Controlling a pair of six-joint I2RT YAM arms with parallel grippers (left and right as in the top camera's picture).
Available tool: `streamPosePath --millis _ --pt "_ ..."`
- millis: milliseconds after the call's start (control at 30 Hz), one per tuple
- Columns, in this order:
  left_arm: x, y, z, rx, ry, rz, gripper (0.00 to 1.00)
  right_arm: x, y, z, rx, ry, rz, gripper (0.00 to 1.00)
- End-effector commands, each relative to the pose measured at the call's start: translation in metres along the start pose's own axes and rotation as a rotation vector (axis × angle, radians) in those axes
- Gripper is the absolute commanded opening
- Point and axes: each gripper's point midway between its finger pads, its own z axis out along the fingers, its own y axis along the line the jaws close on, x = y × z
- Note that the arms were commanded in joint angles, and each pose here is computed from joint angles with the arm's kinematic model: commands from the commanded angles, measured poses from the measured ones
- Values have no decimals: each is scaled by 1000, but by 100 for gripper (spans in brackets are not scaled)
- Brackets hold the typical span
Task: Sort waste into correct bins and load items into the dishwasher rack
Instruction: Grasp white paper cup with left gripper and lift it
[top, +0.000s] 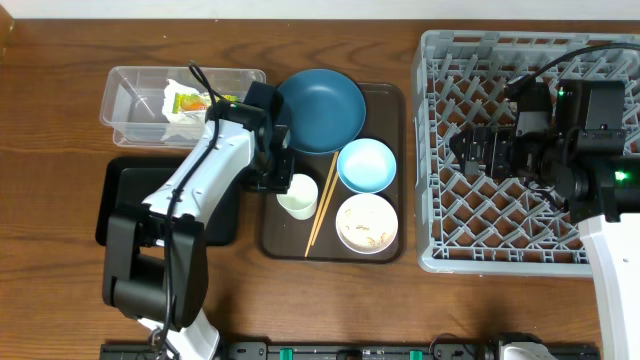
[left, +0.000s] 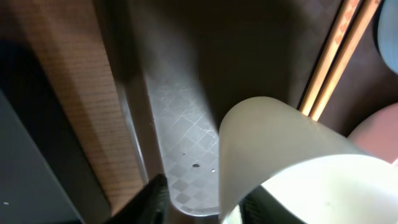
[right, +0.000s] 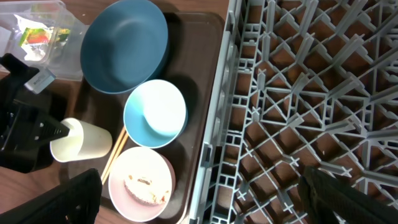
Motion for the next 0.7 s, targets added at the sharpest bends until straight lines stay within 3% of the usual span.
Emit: streamPosePath --millis 0,200,400,667 --pt "2 -1 4 -11 10 -2 29 -4 2 -4 -8 -12 4 99" --pt "1 -1 4 -10 9 -30 6 -4 2 -4 -8 -12 4 99" --pt "2 -11 -3 47 9 -46 6 -4 3 -4 -10 -9 5 99" --pt "-1 -62 -73 465 -61 -37 6 -5 29 -3 -169 -3 0 98"
